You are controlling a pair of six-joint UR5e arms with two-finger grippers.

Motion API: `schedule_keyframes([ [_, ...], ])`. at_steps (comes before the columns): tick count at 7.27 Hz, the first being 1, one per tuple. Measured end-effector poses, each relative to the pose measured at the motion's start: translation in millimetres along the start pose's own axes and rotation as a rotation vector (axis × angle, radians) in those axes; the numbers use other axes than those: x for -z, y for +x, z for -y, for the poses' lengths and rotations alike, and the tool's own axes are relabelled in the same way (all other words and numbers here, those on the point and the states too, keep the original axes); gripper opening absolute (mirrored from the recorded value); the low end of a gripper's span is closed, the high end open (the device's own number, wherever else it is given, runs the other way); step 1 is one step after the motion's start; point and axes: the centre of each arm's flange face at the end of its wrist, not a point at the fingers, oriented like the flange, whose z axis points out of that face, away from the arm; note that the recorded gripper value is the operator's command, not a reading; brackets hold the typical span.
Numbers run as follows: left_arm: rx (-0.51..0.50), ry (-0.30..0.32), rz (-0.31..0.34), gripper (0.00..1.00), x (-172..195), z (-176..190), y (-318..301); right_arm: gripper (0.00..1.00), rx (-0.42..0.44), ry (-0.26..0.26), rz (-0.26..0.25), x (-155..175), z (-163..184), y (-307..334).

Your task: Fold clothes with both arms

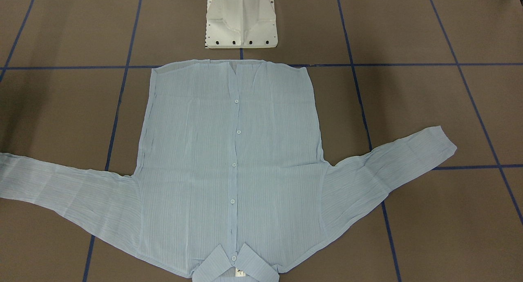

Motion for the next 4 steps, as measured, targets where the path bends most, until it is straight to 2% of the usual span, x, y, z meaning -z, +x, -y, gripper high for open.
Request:
schedule_keyframes([
  [1, 0.000, 0.000, 0.000, 1.00, 0.0, 0.1, 0.0, 0.44, 0.002, -0.002, -0.007, -1.8, 0.1, -0.8],
  [2, 0.000, 0.000, 0.000, 1.00, 0.1, 0.2, 0.1, 0.11, 0.006, -0.003, -0.014, -3.4, 0.1, -1.8],
  [3, 0.000, 0.000, 0.000, 1.00, 0.1, 0.2, 0.1, 0.00, 0.007, -0.003, -0.018, -4.2, 0.1, -2.1],
  [4, 0.000, 0.000, 0.000, 1.00, 0.1, 0.2, 0.1, 0.00, 0.009, -0.003, -0.019, -3.9, 1.3, -3.2],
])
